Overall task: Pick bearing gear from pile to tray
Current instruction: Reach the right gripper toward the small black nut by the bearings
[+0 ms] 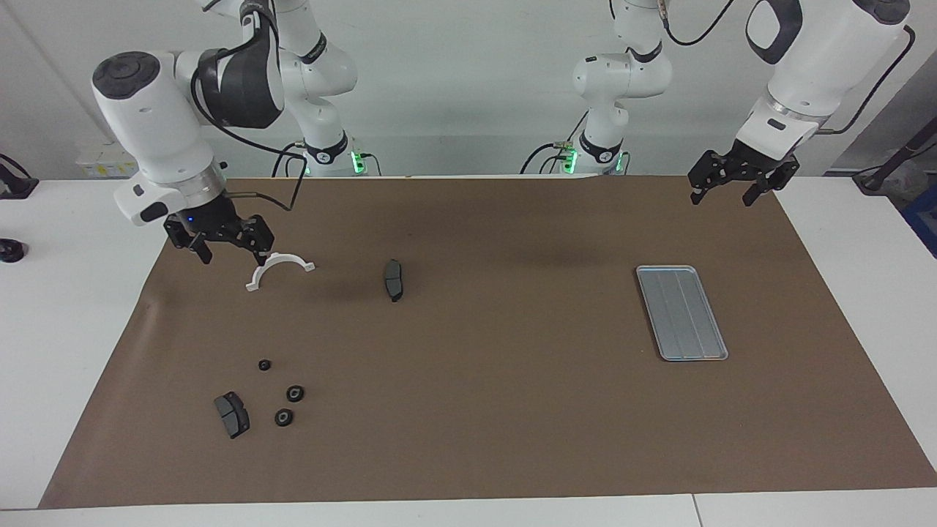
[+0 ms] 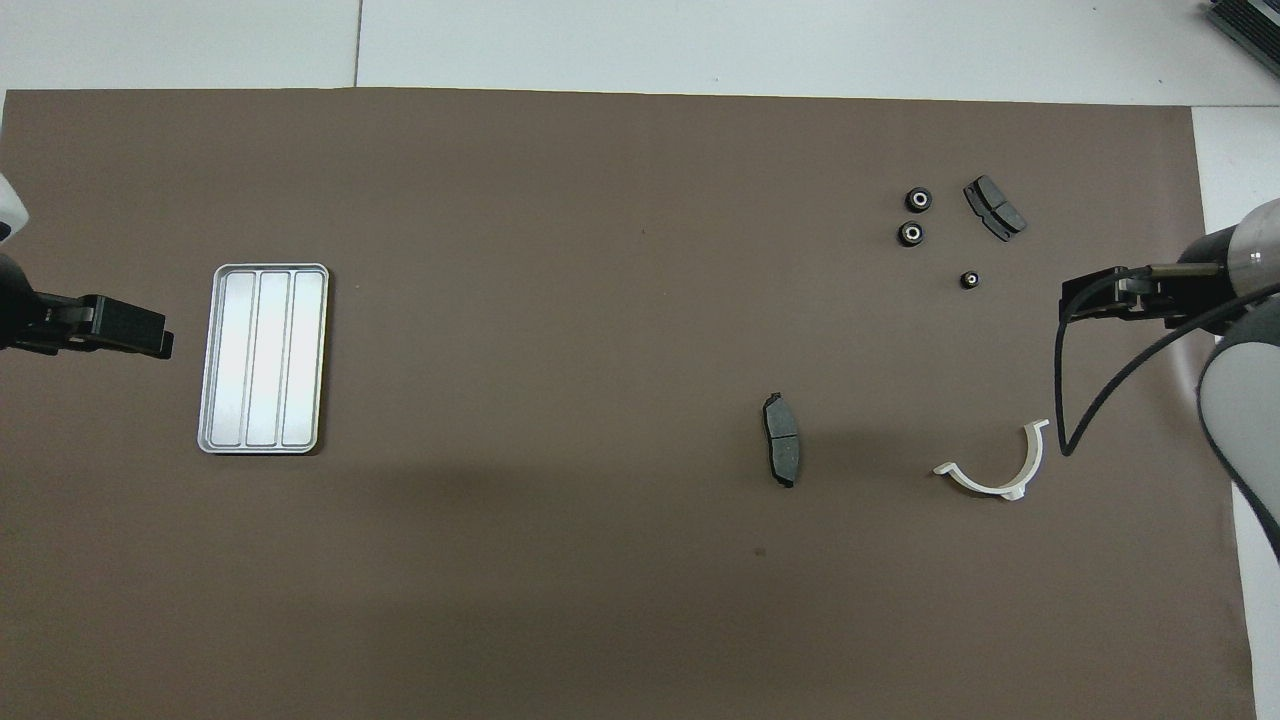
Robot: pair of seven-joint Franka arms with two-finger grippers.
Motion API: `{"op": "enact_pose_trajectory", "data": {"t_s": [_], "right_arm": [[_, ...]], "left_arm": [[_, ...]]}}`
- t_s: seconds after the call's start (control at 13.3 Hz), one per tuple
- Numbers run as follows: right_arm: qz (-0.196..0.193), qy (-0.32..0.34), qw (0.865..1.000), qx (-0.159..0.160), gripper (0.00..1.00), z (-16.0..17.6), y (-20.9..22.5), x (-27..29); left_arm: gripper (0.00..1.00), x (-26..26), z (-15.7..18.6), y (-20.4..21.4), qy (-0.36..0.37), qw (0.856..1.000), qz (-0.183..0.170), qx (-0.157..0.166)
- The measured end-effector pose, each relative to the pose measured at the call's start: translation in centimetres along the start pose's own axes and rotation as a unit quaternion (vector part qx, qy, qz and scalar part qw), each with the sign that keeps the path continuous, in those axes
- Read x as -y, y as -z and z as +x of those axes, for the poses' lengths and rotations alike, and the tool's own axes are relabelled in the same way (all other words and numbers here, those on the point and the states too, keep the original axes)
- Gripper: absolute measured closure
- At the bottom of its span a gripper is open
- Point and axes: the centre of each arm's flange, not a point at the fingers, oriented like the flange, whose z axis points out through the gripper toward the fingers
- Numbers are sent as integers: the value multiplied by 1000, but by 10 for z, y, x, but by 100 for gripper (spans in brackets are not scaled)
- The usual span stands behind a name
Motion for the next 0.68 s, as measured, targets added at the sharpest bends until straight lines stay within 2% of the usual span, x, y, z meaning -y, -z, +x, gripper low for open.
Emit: {"op": "enact_pose_trajectory", "data": {"t_s": [0.68], "right_arm": [[-13, 20, 999, -22, 0, 43, -102, -9]], "left_arm": [[0, 0, 0, 0, 0, 1000, 0, 0]]}}
